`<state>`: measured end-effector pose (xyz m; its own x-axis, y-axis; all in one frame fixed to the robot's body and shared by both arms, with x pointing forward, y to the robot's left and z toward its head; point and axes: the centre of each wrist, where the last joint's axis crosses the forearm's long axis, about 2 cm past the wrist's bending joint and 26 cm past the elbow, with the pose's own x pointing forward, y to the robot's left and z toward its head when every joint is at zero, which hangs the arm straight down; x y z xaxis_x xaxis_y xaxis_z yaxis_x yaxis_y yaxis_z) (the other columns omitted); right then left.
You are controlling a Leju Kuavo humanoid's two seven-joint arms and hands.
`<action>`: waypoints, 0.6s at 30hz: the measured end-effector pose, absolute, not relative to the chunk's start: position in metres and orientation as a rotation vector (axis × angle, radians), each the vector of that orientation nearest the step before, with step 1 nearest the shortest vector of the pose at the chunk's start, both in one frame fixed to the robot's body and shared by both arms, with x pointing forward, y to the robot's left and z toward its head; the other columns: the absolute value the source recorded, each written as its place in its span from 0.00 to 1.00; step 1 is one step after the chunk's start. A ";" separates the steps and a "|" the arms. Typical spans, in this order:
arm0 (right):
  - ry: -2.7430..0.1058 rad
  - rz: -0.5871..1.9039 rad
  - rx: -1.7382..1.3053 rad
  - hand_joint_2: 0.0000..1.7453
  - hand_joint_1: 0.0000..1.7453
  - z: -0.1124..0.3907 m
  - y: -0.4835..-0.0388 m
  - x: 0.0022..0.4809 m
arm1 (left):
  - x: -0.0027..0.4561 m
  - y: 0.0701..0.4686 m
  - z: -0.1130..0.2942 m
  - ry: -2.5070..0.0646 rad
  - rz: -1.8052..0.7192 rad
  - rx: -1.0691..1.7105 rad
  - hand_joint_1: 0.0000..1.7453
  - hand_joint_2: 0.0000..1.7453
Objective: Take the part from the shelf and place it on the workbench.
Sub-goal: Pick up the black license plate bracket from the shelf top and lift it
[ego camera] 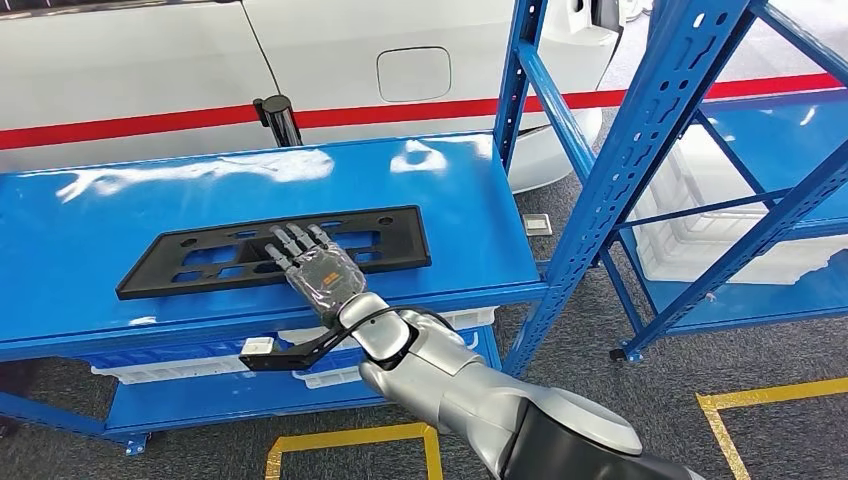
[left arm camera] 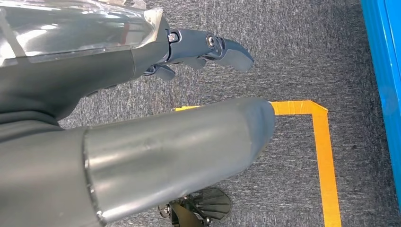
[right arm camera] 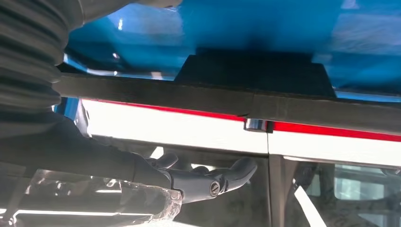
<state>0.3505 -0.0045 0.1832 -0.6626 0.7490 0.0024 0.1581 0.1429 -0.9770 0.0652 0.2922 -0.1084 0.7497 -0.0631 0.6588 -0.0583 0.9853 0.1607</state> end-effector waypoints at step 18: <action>-2.102 1.444 -0.823 1.00 0.00 0.184 -0.005 0.350 | 0.071 0.290 -0.107 -0.728 -0.001 0.173 0.00 0.00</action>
<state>0.3497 -0.0050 0.1844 -0.7161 0.6970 0.0358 0.2165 0.2707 -0.9380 0.0712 0.2900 -0.1074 0.7471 -0.0609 0.6619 -0.0593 0.9857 0.1575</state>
